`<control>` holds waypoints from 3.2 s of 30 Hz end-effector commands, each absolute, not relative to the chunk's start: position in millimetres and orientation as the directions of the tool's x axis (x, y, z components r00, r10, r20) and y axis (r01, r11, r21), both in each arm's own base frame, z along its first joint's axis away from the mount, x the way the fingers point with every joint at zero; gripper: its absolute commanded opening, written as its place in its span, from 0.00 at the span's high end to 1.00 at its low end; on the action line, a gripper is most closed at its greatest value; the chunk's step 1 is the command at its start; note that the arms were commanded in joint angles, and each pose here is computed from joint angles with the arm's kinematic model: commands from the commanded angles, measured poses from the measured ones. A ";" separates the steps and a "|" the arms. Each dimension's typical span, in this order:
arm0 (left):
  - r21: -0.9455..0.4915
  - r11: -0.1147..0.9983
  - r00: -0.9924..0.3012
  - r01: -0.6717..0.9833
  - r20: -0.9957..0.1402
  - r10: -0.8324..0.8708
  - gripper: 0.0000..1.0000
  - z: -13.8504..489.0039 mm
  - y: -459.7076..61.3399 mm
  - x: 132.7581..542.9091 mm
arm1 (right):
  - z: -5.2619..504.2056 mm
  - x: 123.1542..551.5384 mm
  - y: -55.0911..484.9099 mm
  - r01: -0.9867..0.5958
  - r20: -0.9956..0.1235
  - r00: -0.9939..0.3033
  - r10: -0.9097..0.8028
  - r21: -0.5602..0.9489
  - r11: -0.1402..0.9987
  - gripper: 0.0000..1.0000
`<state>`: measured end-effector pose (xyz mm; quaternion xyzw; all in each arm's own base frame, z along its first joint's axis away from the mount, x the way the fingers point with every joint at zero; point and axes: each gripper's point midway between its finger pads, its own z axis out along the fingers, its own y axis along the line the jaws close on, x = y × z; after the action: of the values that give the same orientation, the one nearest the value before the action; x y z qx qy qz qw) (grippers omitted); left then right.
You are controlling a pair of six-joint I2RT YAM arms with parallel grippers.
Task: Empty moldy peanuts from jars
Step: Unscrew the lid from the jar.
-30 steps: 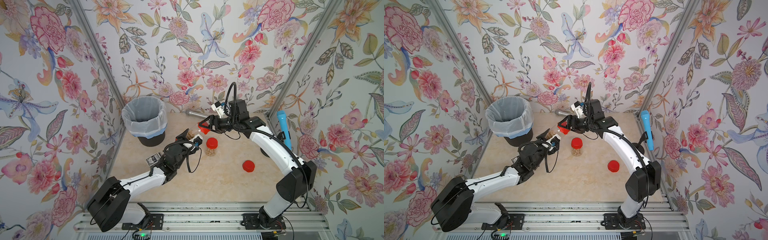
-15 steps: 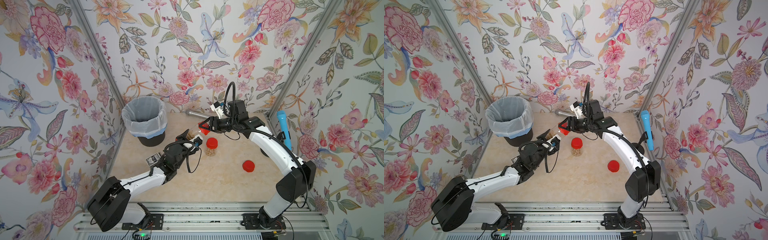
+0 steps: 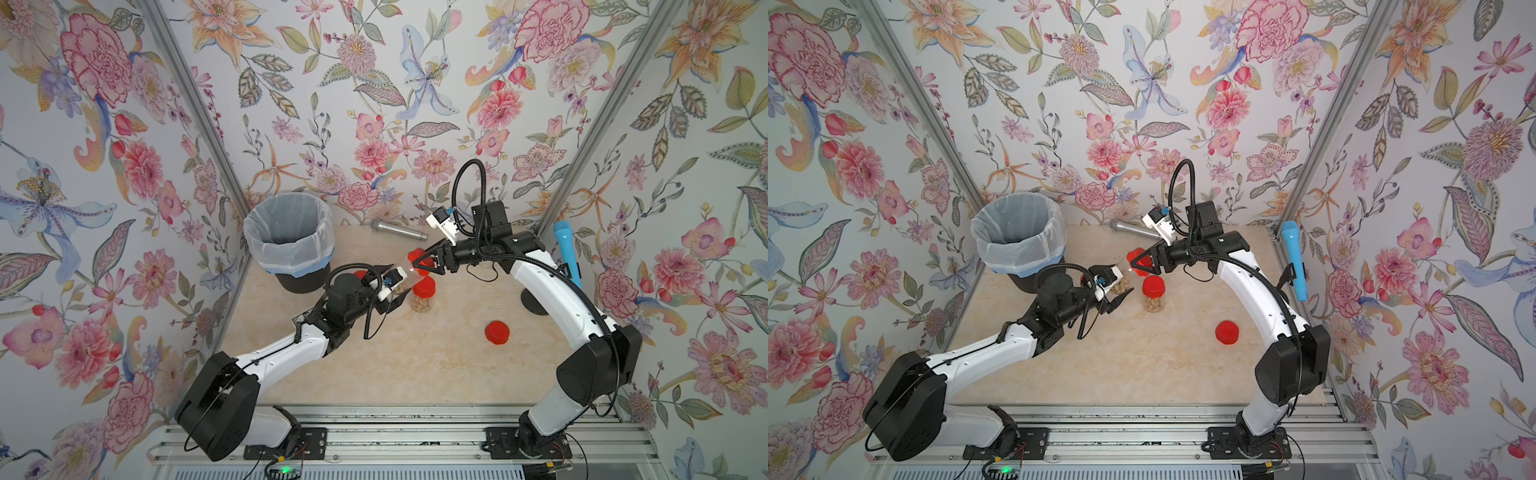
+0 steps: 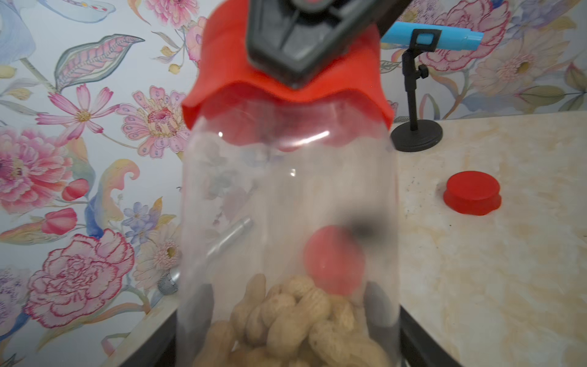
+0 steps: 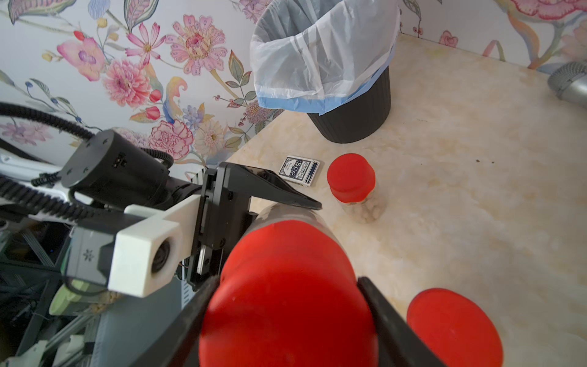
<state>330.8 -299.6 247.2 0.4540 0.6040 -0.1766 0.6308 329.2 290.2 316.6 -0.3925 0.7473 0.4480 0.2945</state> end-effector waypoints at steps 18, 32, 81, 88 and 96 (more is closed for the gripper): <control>0.308 0.336 0.241 0.890 -0.944 0.226 0.60 254.4 -312.9 307.6 | 302.1 307.6 287.3 -0.919 -0.774 -0.387 -0.501 0.366 0.145 0.25; 0.325 0.435 0.228 0.840 -0.938 0.260 0.63 246.3 -298.0 330.2 | 303.1 325.8 260.7 -0.892 -0.758 -0.450 -0.471 0.357 0.278 0.13; 0.395 0.665 0.232 0.634 -0.917 0.324 0.61 254.7 -259.5 362.5 | 344.0 362.4 310.4 -0.405 -0.585 -0.800 0.132 0.689 0.601 0.15; 0.401 0.665 0.235 0.630 -0.915 0.328 0.61 256.2 -259.4 363.2 | 336.5 365.7 316.2 -0.412 -0.586 -0.803 0.112 0.680 0.607 0.16; 0.403 0.670 0.233 0.623 -0.914 0.333 0.61 255.3 -258.4 364.8 | 337.6 363.6 320.1 -0.427 -0.593 -0.799 0.099 0.675 0.602 0.20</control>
<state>359.2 -259.0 244.3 0.3985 0.6191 -0.1176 0.6664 365.0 315.1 325.3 -0.0838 0.8508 0.4311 0.2885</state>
